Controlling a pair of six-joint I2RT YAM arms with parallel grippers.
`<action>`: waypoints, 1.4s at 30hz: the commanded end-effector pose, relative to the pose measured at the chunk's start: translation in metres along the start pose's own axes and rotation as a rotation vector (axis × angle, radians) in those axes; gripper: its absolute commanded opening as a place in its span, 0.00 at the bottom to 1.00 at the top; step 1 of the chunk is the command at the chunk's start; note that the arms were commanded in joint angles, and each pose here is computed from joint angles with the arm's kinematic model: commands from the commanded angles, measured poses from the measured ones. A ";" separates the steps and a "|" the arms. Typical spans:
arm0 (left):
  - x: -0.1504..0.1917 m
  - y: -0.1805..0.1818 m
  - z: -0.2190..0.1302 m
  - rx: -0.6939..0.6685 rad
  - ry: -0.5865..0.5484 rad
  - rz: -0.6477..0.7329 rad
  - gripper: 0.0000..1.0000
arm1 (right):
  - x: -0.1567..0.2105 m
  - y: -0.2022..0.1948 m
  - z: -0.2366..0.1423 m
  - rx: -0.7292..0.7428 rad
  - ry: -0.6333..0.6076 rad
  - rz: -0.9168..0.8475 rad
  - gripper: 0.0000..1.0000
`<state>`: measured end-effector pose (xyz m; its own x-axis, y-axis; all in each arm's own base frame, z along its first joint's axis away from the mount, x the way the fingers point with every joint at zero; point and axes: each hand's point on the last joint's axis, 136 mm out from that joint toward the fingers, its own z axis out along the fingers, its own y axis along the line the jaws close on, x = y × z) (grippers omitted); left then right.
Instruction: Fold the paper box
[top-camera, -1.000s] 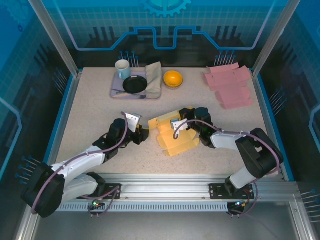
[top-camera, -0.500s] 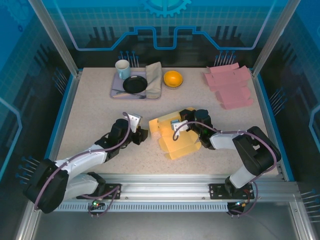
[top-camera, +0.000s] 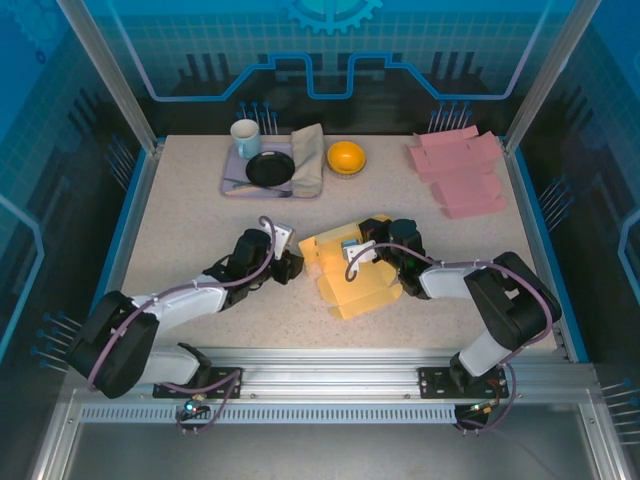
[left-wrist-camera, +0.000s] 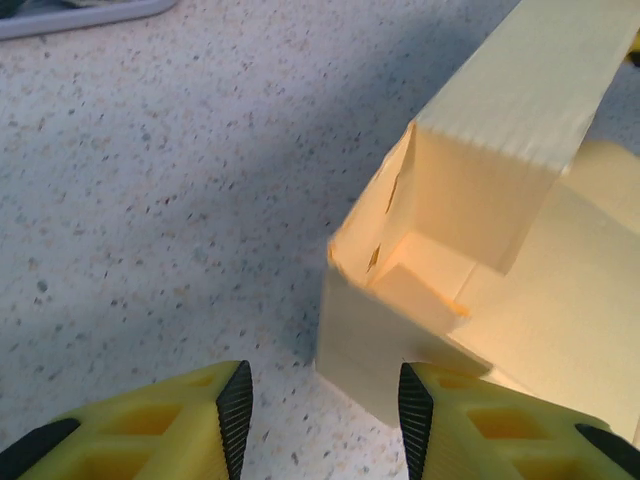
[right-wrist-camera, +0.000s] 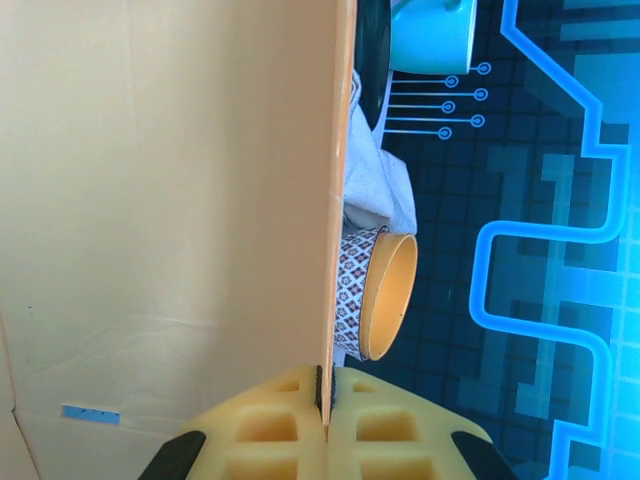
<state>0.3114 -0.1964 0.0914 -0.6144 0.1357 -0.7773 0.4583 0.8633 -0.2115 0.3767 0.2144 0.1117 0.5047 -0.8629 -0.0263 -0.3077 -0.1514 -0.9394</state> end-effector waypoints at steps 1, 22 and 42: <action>-0.022 -0.012 0.003 0.059 -0.046 0.037 0.46 | -0.001 0.022 -0.001 -0.055 -0.003 0.004 0.00; -0.016 -0.048 0.010 0.222 -0.025 -0.025 0.42 | 0.003 0.033 0.003 -0.080 0.019 -0.004 0.00; -0.009 -0.051 0.031 0.180 0.004 -0.047 0.51 | 0.003 0.033 0.002 -0.081 0.018 -0.005 0.00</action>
<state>0.3025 -0.2472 0.0788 -0.6648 0.1253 -0.7364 0.5318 0.7716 -0.3489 0.3795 0.2152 0.1098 0.5038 -0.8636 -0.0175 -0.2951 -0.1531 -0.9431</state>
